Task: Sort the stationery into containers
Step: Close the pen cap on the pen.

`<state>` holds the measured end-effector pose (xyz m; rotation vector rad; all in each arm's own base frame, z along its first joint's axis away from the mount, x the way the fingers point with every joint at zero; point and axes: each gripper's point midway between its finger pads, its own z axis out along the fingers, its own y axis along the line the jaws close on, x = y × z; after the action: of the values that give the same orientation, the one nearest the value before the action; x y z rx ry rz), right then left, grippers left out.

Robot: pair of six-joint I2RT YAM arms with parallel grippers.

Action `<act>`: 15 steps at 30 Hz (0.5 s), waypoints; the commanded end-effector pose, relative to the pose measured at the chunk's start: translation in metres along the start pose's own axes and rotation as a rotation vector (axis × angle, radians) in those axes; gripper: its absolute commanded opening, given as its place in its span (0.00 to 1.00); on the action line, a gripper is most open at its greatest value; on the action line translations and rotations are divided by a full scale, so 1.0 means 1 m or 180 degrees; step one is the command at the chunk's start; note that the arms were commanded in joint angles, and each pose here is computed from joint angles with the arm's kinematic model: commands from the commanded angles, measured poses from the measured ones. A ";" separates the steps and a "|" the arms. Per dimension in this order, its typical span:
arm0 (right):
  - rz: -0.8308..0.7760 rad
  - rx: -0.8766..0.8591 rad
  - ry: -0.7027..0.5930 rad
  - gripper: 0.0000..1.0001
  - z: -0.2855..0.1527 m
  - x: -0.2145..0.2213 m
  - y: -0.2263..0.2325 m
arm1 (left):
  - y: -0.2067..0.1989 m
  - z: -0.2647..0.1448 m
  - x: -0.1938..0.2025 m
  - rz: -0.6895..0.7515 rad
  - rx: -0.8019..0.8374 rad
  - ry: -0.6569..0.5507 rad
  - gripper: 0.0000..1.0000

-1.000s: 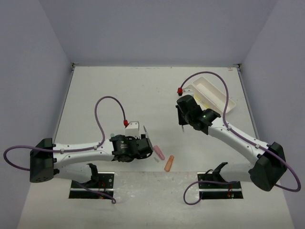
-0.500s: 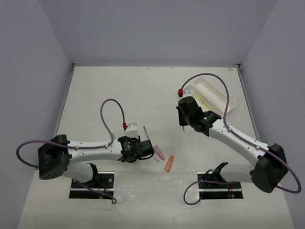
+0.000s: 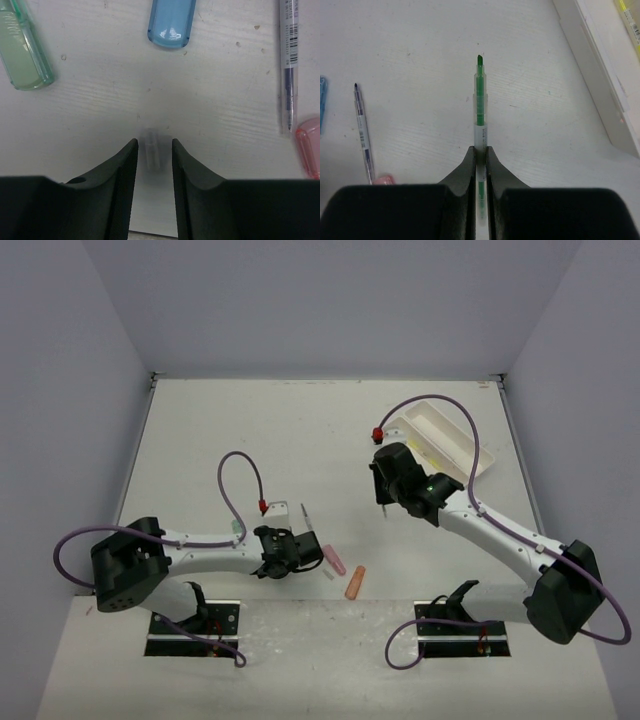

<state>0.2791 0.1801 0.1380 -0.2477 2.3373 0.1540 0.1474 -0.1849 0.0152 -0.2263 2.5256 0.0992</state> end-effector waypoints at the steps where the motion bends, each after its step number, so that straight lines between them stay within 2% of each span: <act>1: -0.0019 -0.0044 -0.0081 0.00 0.002 -0.006 0.002 | -0.002 0.006 0.002 -0.0017 -0.0008 -0.0014 0.32; 3: -0.0020 -0.0047 -0.0076 0.00 0.003 -0.005 0.003 | -0.002 0.008 0.005 -0.0004 -0.0019 0.0016 0.31; 4: -0.0019 -0.0046 -0.0078 0.00 0.003 -0.006 0.003 | -0.001 0.008 0.007 0.0002 -0.0025 0.0035 0.27; 9: 0.0006 -0.0070 -0.0099 0.00 0.001 -0.007 0.003 | 0.000 0.013 0.017 0.0024 -0.0007 0.0132 0.02; 15: 0.0192 -0.0647 -0.0234 0.00 -0.016 -0.015 0.021 | -0.005 0.010 0.015 0.0061 0.0108 0.0119 0.00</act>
<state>0.2775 0.1871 0.1366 -0.2620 2.3399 0.2323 0.1483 -0.1922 0.0088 -0.2113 2.5326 0.0700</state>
